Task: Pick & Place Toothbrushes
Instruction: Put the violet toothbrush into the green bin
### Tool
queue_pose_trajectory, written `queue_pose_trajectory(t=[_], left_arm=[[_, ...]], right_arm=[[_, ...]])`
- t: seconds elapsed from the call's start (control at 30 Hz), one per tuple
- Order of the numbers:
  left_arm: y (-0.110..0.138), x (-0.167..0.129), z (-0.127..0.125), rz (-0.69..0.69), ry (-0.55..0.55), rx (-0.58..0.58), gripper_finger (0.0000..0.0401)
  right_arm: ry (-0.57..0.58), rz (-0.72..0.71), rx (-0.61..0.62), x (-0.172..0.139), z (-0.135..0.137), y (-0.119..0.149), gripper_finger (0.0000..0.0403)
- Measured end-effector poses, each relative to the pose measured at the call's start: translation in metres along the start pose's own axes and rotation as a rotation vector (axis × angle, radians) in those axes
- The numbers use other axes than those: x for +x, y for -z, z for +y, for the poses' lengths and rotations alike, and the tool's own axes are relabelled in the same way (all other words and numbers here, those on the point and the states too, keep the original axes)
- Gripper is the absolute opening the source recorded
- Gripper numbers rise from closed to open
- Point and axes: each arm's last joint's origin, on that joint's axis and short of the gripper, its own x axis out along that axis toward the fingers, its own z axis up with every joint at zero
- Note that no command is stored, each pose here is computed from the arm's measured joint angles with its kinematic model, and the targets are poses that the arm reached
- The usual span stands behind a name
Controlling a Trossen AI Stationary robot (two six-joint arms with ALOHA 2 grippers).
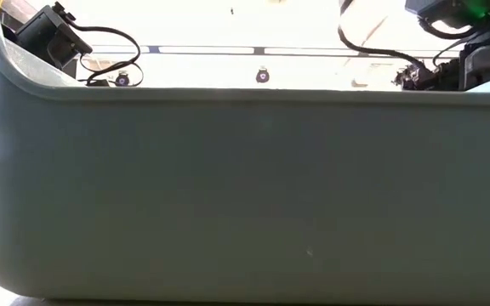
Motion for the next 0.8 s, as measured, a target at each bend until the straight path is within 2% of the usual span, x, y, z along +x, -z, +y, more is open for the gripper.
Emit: queue_pose_trajectory(t=[0.43,0.8], left_arm=[[0.000,0.000,0.000,0.003,-0.002,0.001,0.0000],[0.001,0.000,0.000,0.005,-0.003,0.003,0.0000]], right_arm=[[0.037,0.012,-0.027,0.015,0.002,-0.001,0.0111],[0.026,0.047,-0.026,0.017,0.003,0.000,0.0025]])
